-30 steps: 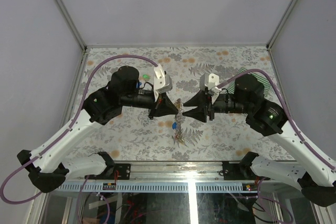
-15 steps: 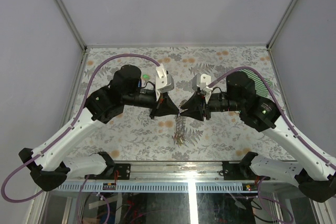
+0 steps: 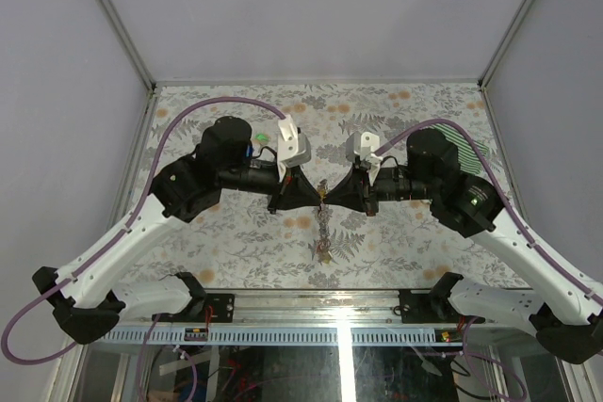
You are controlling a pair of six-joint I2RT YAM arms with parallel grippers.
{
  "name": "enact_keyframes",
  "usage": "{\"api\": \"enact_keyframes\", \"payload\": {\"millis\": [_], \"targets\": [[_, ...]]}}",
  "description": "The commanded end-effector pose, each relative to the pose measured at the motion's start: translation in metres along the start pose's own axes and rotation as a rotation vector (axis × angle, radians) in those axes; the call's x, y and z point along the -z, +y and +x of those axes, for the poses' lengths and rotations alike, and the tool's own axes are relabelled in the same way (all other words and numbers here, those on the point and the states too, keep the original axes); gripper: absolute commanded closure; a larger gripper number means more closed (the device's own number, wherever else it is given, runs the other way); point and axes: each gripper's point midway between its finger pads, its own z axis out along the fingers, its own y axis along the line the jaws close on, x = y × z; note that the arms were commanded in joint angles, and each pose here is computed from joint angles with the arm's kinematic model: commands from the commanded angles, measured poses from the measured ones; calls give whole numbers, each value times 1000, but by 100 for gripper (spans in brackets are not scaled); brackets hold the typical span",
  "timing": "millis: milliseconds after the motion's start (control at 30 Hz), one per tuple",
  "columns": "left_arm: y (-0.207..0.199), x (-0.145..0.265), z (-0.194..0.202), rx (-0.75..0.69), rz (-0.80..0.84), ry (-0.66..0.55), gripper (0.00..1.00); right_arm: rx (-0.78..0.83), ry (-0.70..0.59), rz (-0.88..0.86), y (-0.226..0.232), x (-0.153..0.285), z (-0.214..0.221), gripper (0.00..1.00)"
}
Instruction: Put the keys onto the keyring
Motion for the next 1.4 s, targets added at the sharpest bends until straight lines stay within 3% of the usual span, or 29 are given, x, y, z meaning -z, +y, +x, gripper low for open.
{"api": "enact_keyframes", "payload": {"millis": [0,233,500,767,1100,1367], "targets": [[-13,11,-33,-105,12,-120,85,57,-147,1,9,12,-41,100],[-22,20,-44,-161,9,-213,79,62,-181,9,14,19,-51,100],[-24,16,-41,-159,40,-221,69,68,-210,22,15,23,-58,100],[-21,9,-38,-149,59,-209,70,70,-219,32,14,24,-61,100],[-17,8,-39,-159,44,-210,99,76,-235,36,14,26,-65,100],[-15,7,-36,-174,41,-196,100,65,-282,73,12,32,-73,100]]}}
